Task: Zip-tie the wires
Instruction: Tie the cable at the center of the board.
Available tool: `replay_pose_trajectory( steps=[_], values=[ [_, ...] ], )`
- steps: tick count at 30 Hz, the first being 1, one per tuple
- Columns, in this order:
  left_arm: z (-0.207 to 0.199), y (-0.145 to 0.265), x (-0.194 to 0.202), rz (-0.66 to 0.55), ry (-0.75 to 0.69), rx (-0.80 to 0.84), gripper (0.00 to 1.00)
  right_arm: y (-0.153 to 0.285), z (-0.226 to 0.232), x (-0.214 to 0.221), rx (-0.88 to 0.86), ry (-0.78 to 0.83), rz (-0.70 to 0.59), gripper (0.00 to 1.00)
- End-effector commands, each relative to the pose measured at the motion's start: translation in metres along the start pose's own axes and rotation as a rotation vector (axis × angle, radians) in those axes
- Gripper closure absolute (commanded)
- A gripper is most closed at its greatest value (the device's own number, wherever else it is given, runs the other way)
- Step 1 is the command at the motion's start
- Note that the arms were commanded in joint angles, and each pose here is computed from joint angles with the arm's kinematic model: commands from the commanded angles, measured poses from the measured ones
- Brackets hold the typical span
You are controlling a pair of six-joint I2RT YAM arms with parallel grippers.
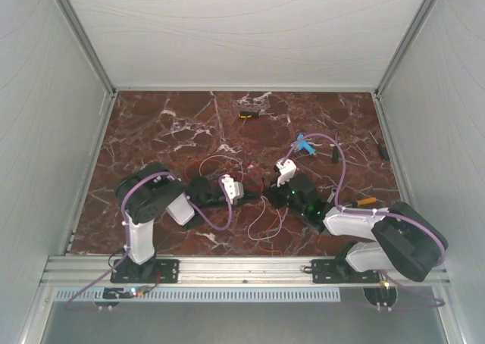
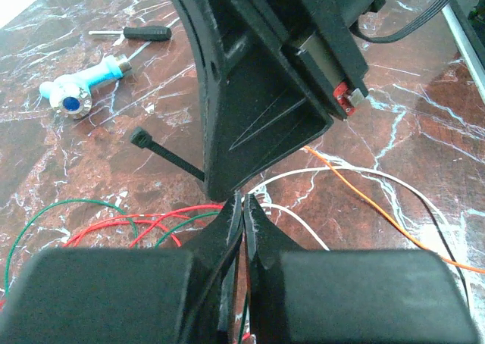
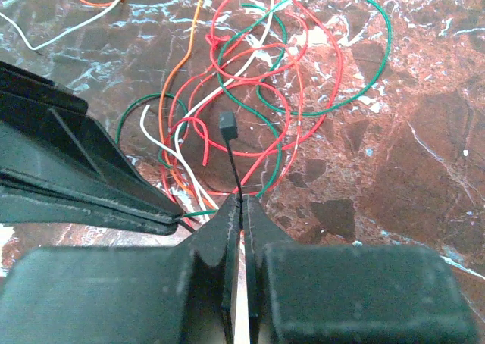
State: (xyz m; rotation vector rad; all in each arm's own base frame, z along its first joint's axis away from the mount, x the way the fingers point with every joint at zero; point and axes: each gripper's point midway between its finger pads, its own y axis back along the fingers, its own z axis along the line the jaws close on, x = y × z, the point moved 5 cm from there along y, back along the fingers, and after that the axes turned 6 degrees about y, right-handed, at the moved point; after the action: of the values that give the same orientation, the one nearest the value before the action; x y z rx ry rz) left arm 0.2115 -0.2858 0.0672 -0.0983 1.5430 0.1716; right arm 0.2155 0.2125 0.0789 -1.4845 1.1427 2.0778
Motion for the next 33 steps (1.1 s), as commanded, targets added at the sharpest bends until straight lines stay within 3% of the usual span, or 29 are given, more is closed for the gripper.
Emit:
replay_pose_trajectory(
  steps=[1,10,33],
  values=[
    [0.014,-0.007,-0.030,-0.121,-0.098,-0.035,1.00,0.004,0.011,-0.021,-0.074,0.016,-0.131,1.00],
    [0.021,-0.010,-0.022,-0.107,-0.072,-0.063,1.00,0.004,0.022,-0.018,-0.181,0.002,-0.127,1.00],
    [0.026,-0.007,-0.011,-0.077,-0.068,-0.111,1.00,0.004,0.026,-0.010,-0.264,-0.070,-0.114,1.00]
  ],
)
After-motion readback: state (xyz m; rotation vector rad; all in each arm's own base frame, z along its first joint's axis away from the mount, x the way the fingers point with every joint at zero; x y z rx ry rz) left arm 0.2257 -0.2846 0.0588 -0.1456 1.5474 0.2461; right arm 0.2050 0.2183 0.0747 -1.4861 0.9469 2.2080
